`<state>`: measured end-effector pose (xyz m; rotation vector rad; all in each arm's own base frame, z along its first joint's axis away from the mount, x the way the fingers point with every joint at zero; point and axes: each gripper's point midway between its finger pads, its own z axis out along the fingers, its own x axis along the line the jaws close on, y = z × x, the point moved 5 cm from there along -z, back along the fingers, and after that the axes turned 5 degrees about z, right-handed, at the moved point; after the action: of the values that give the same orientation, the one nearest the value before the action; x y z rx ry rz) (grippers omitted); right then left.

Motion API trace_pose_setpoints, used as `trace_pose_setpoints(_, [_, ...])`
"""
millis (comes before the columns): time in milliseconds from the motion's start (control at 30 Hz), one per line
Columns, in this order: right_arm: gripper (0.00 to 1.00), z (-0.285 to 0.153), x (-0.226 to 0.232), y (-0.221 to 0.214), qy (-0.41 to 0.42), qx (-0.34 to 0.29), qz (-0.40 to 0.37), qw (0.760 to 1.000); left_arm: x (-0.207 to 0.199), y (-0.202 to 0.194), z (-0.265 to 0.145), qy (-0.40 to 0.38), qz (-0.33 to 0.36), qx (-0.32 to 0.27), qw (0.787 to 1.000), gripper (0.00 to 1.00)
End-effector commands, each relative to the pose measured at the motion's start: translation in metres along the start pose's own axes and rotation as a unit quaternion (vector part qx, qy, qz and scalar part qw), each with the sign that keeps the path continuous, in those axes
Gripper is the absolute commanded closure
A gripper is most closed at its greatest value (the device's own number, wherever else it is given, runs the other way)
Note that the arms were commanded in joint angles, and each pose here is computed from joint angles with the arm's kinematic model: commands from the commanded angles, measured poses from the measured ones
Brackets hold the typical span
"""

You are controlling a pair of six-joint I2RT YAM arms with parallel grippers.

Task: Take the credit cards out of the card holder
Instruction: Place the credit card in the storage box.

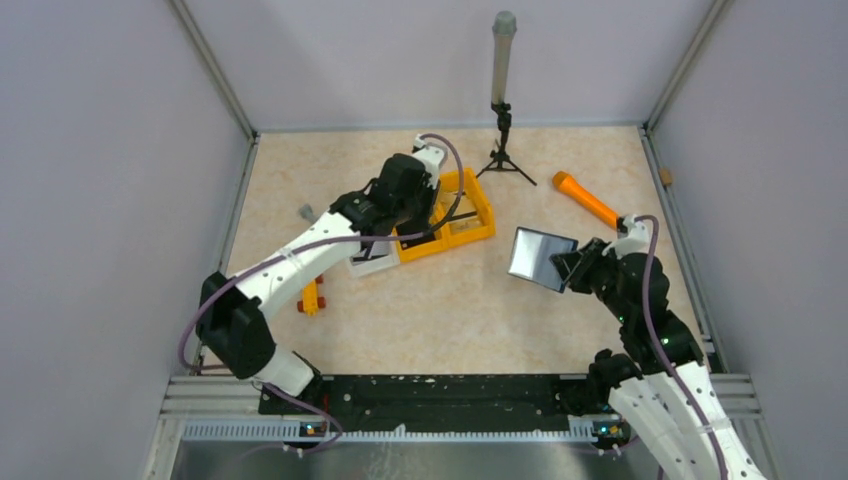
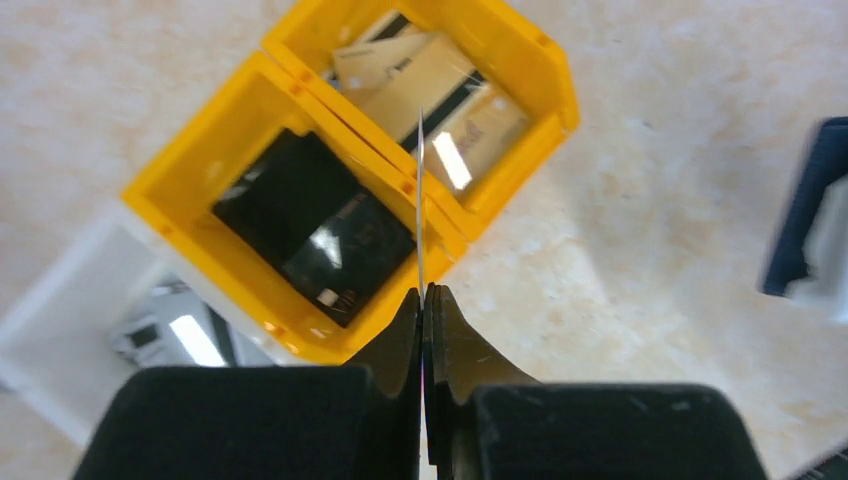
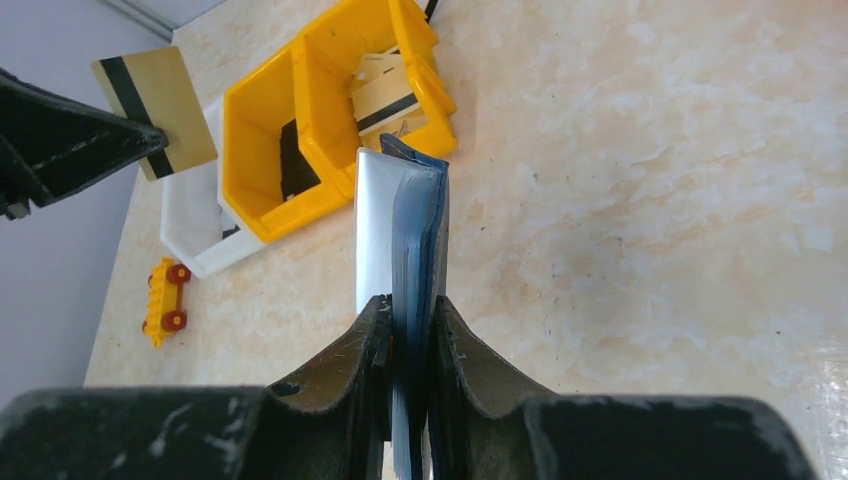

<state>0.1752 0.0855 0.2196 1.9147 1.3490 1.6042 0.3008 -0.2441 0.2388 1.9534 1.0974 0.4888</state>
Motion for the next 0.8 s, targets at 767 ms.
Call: trace_pose_setpoints(767, [1.0, -0.061, 0.006, 0.069, -0.023, -0.22, -0.004, 0.975, -0.001, 0.038, 0.147, 0.273, 0.435, 0.12, 0.849, 1.0])
